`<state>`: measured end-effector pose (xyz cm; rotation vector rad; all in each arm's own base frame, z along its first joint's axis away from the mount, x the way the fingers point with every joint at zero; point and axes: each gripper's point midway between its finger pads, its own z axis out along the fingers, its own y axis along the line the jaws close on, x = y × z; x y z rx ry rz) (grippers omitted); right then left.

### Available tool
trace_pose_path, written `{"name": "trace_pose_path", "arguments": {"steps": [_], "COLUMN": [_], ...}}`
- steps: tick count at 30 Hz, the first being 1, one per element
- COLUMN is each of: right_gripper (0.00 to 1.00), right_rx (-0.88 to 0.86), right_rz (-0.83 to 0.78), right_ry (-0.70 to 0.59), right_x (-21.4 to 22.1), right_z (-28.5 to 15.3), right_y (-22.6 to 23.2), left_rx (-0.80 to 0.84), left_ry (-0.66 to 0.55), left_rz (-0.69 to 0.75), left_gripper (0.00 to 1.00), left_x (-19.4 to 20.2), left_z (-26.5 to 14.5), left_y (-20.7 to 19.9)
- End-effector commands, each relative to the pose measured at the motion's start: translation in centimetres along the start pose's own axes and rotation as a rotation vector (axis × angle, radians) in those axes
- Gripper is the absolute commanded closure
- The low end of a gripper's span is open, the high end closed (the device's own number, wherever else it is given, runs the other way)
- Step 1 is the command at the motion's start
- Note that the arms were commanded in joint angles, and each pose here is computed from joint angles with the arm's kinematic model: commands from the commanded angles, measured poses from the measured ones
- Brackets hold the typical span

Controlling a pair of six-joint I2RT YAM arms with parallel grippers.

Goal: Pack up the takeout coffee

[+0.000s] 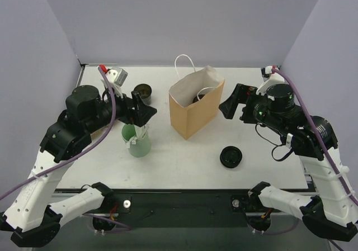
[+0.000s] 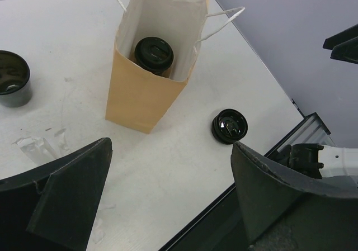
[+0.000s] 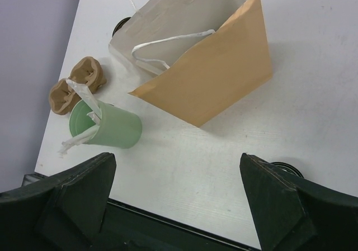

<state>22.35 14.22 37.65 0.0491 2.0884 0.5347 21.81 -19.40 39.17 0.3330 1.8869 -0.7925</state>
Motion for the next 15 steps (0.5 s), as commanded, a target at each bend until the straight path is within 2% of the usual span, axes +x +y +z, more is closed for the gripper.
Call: {"name": "trace_pose_path", "arguments": {"steps": [1,15], "right_gripper": [0.0,0.0], "right_rx": [0.023,0.027], "right_rz": [0.026,0.029], "right_ry": [-0.011,-0.02], "right_x": [0.2,0.6], "right_z": [-0.2,0.0], "right_y": [-0.7,-1.0], "left_rx": [0.033,0.05], "left_ry": [-0.072,-0.049], "left_rz": [-0.022,-0.053], "left_gripper": [0.03,0.03], "left_x": [-2.1,-1.6], "left_z": [0.5,1.8], "left_y": [-0.8,-1.0]}}
